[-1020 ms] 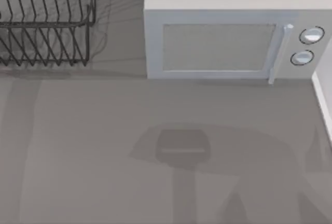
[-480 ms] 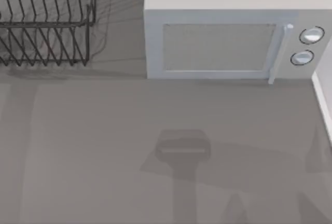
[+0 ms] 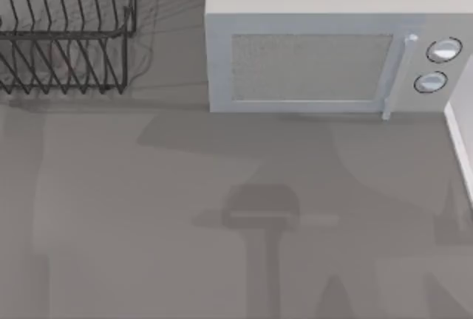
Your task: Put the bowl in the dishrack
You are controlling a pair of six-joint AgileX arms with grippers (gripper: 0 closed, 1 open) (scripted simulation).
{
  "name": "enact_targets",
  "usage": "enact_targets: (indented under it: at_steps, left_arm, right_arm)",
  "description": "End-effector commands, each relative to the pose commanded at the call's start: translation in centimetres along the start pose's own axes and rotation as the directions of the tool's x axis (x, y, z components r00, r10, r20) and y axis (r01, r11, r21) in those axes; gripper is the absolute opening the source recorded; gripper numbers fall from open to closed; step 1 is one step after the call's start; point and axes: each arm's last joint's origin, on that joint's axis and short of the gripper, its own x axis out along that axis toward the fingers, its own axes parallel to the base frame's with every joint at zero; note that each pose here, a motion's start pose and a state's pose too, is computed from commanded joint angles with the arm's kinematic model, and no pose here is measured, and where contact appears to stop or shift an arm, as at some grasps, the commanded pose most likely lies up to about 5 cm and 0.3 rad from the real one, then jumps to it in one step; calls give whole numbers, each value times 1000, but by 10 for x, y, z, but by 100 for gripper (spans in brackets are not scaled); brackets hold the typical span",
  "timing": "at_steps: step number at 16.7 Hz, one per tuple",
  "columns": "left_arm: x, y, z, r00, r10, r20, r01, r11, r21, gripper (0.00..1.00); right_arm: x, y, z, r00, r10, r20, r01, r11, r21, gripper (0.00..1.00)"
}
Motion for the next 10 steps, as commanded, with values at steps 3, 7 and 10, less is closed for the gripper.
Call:
enact_targets:
  at_steps: [3, 7, 10]
  left_arm:
    - [49, -1, -45, 1000, -7, 19, 6, 1000, 4, 0]
    - [86, -11, -109, 999, -23, 33, 23, 1000, 5, 0]
    - [96, -18, -142, 999, -31, 16, 31, 1000, 2, 0]
  right_arm:
    - [0, 0, 0, 1000, 0, 0, 0, 1000, 0, 100]
    - [0, 0, 0, 1000, 0, 0, 0, 1000, 0, 100]
    - [0, 0, 0, 1000, 0, 0, 0, 1000, 0, 100]
